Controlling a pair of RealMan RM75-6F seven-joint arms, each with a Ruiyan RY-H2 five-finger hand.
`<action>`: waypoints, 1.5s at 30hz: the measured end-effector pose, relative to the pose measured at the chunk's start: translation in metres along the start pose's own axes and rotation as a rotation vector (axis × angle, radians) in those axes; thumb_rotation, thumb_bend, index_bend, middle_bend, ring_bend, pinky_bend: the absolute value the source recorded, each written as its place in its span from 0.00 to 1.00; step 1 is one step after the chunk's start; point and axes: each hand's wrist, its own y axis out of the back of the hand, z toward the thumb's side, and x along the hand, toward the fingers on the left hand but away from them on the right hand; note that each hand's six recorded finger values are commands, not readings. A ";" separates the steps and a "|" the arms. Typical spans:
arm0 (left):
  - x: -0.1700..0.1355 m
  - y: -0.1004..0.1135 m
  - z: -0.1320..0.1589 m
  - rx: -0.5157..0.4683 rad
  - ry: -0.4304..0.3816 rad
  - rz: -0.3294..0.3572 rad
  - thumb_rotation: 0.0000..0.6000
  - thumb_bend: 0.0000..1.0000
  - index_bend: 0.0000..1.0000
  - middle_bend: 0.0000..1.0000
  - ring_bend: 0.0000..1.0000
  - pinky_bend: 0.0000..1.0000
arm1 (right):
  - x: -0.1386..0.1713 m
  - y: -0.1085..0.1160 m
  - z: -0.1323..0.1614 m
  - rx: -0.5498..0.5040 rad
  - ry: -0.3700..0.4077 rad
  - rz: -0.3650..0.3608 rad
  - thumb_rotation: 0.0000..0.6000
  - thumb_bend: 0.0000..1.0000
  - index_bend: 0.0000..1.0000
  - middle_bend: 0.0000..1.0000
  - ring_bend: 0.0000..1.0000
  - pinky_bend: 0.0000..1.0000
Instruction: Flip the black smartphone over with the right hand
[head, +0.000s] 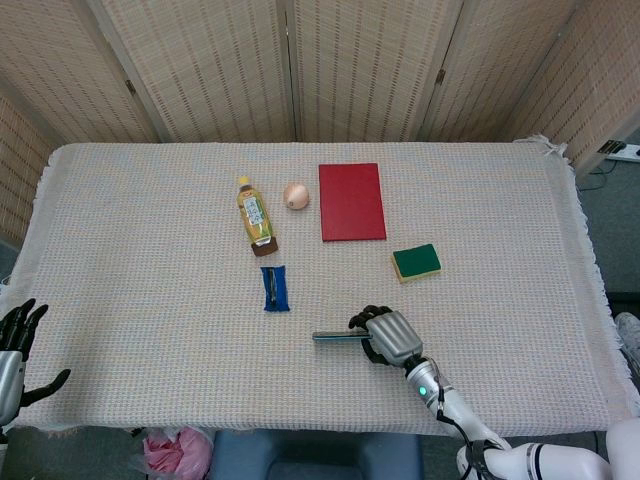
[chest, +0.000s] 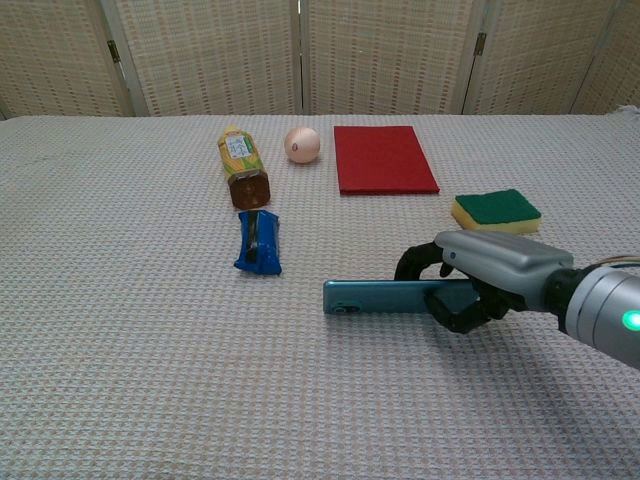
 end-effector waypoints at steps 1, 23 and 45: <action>0.000 0.000 0.000 0.000 -0.001 -0.001 1.00 0.20 0.10 0.05 0.05 0.14 | -0.002 0.003 -0.001 0.000 -0.005 -0.005 1.00 0.57 0.34 0.34 0.20 0.25; 0.004 0.003 0.004 0.002 -0.011 0.009 1.00 0.20 0.10 0.05 0.05 0.14 | 0.016 0.091 -0.041 0.140 -0.085 -0.212 1.00 0.37 0.34 0.32 0.20 0.25; 0.011 -0.002 0.041 0.012 -0.090 -0.015 1.00 0.20 0.10 0.05 0.05 0.14 | 0.218 0.122 -0.128 0.121 -0.297 -0.456 1.00 0.18 0.26 0.25 0.20 0.25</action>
